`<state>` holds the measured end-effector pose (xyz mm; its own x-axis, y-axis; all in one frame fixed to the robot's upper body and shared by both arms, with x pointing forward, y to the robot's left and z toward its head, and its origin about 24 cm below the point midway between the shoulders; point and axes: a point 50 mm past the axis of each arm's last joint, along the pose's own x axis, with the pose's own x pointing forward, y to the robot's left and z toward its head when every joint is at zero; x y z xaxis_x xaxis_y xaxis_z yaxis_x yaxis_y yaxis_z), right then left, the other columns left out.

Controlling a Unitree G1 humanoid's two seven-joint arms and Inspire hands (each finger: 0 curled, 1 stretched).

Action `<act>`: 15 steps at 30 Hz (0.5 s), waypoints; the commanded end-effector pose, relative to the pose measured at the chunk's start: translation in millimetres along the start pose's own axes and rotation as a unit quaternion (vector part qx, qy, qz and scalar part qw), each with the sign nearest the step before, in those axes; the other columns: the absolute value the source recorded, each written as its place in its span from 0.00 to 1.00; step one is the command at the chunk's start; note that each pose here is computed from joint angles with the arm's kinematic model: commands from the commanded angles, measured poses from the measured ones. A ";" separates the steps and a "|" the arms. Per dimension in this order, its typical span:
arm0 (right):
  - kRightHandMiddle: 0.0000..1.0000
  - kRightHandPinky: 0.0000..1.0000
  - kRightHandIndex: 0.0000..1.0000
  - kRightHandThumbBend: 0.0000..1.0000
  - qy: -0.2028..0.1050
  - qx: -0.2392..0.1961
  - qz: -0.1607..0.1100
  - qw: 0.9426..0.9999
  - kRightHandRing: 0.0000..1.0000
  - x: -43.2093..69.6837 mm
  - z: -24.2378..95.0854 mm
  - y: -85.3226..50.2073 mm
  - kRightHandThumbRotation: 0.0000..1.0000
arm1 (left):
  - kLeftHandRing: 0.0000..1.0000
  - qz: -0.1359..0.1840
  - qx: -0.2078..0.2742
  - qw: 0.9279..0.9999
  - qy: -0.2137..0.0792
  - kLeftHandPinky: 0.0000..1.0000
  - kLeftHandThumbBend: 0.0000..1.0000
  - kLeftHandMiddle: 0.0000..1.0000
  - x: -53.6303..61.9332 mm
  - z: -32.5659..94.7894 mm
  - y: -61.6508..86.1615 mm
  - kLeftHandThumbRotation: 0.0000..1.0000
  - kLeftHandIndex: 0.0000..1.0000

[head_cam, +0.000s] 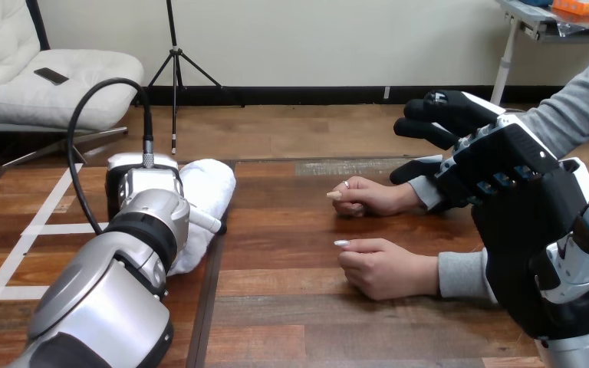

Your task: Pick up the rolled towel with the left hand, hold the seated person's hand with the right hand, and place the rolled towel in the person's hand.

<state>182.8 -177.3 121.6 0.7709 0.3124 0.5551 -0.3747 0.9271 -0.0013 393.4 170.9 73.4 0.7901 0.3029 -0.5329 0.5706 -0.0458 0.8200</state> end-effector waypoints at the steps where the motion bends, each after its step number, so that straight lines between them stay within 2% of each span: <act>1: 0.79 0.58 0.76 0.93 -0.038 -0.008 0.010 0.999 0.79 9.6 11.8 0.3 0.97 | 0.61 0.022 -0.027 0.999 -0.021 0.48 0.86 0.70 -1.4 11.7 -4.0 0.59 0.73; 5: 0.79 0.58 0.76 0.93 -0.039 -0.008 0.009 0.999 0.79 9.6 11.6 0.2 0.97 | 0.59 0.037 -0.071 0.996 -0.027 0.45 0.87 0.68 -0.8 11.6 -4.9 0.48 0.70; 7: 0.79 0.58 0.76 0.93 -0.039 -0.008 0.010 0.999 0.79 9.6 11.4 0.1 0.97 | 0.57 0.042 -0.083 0.995 -0.028 0.42 0.85 0.67 -0.7 11.5 -5.2 0.36 0.68; 8: 0.79 0.58 0.76 0.93 -0.039 -0.009 0.009 0.999 0.79 9.6 11.4 0.0 0.97 | 0.56 0.045 -0.090 0.995 -0.028 0.41 0.85 0.67 -0.6 11.5 -5.5 0.34 0.67; 15: 0.79 0.58 0.76 0.94 -0.038 -0.012 0.009 0.999 0.79 9.6 11.3 -0.2 0.97 | 0.40 0.060 -0.112 0.991 -0.038 0.28 0.81 0.53 0.4 11.2 -7.5 0.11 0.64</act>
<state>182.7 -177.3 121.8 0.7703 0.3123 0.5559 -0.3748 0.9271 -0.0015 391.7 171.7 66.9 0.8479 0.2816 -0.4491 0.4397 0.0996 0.8926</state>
